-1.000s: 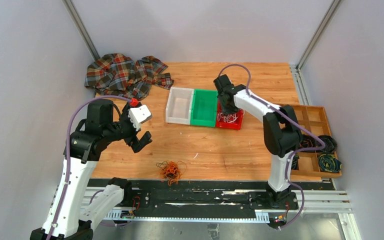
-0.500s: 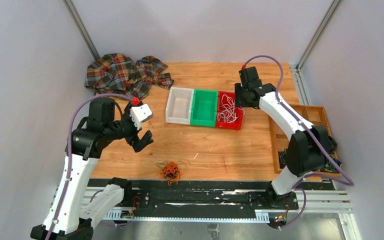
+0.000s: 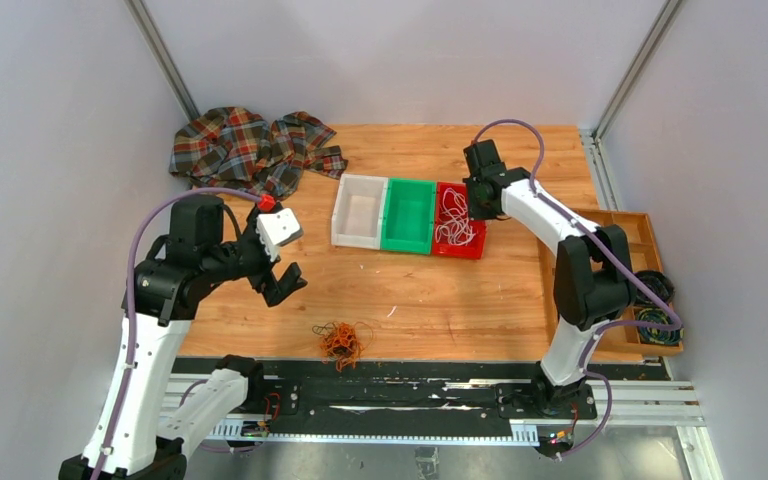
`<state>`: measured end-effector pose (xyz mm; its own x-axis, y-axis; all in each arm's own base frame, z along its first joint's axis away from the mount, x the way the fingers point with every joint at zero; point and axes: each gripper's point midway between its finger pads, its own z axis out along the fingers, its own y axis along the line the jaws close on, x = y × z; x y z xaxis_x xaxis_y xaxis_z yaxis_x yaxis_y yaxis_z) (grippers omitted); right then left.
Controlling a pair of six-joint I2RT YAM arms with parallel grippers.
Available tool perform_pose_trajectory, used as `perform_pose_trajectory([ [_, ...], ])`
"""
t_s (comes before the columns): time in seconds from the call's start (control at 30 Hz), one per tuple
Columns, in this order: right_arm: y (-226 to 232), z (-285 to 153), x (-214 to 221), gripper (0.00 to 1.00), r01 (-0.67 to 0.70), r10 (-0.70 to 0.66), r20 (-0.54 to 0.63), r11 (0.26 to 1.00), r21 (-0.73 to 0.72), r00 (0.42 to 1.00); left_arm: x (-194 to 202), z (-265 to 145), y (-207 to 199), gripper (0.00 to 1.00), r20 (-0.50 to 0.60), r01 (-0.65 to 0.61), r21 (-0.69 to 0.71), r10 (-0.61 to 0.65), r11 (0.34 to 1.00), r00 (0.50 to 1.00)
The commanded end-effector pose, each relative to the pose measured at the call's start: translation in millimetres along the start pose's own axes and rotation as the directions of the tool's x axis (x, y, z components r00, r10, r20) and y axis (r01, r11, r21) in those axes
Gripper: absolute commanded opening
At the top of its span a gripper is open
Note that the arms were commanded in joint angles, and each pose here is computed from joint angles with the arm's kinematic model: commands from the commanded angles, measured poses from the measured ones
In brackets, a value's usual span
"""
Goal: Untangle the cables
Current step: Place the cable in the bin.
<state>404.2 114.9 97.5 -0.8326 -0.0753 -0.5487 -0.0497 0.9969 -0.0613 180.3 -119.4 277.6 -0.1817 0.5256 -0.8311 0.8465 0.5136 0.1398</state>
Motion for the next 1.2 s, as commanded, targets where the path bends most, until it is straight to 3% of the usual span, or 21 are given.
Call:
perform_pose_trajectory([
  [0.0, -5.0, -2.8, -6.4, 0.01, 0.021, -0.023, 0.032, 0.998, 0.064, 0.999, -12.6, -5.4, -1.0, 0.98, 0.034, -0.009, 0.007, 0.009, 1.0, 0.999],
  [0.27, 12.8, -7.0, -14.5, 0.01, 0.05, -0.052, 0.062, 0.998, 0.044, 0.997, -10.7, -8.3, -2.4, 0.98, 0.036, -0.017, -0.006, 0.017, 1.0, 0.999],
  [0.5, 44.6, -3.2, -20.9, 0.01, 0.156, -0.158, 0.074, 0.987, 0.039, 0.985, -9.7, -7.8, -2.3, 0.98, 0.033, -0.013, -0.007, 0.014, 1.0, 0.999],
  [0.73, 48.1, 7.7, -10.1, 0.01, 0.158, -0.158, 0.001, 0.987, 0.039, 0.987, -6.3, -6.3, -2.0, 0.98, 0.023, -0.009, -0.007, 0.009, 1.0, 1.0],
  [0.77, 47.6, 0.6, -13.5, 0.05, 0.147, -0.148, 0.012, 0.988, 0.035, 0.989, -5.5, -6.0, -2.3, 0.98, 0.022, -0.009, -0.006, 0.009, 1.0, 1.0],
  [0.83, 43.5, -14.9, -19.2, 0.23, 0.113, -0.114, 0.053, 0.993, 0.028, 0.992, -3.2, -4.7, -3.3, 0.98, 0.019, -0.011, -0.001, 0.011, 1.0, 1.0],
  [0.93, 34.6, -41.5, -28.1, 0.38, 0.049, -0.047, 0.122, 0.999, -0.008, 0.991, -2.0, -2.4, -4.4, 0.98, 0.017, -0.006, 0.013, 0.006, 1.0, 1.0],
  [1.0, 25.9, -53.6, -29.6, 0.44, 0.012, -0.009, 0.15, 1.0, -0.021, 0.989, -2.0, -1.2, -4.7, 0.98, 0.016, -0.001, 0.02, 0.001, 1.0, 1.0],
  [1.17, 8.4, -53.1, -29.7, 0.46, 0.054, -0.057, 0.18, 0.998, 0.023, 0.982, -6.9, -1.2, -7.0, 0.98, 0.032, 0.004, 0.037, -0.005, 0.999, 0.999],
])
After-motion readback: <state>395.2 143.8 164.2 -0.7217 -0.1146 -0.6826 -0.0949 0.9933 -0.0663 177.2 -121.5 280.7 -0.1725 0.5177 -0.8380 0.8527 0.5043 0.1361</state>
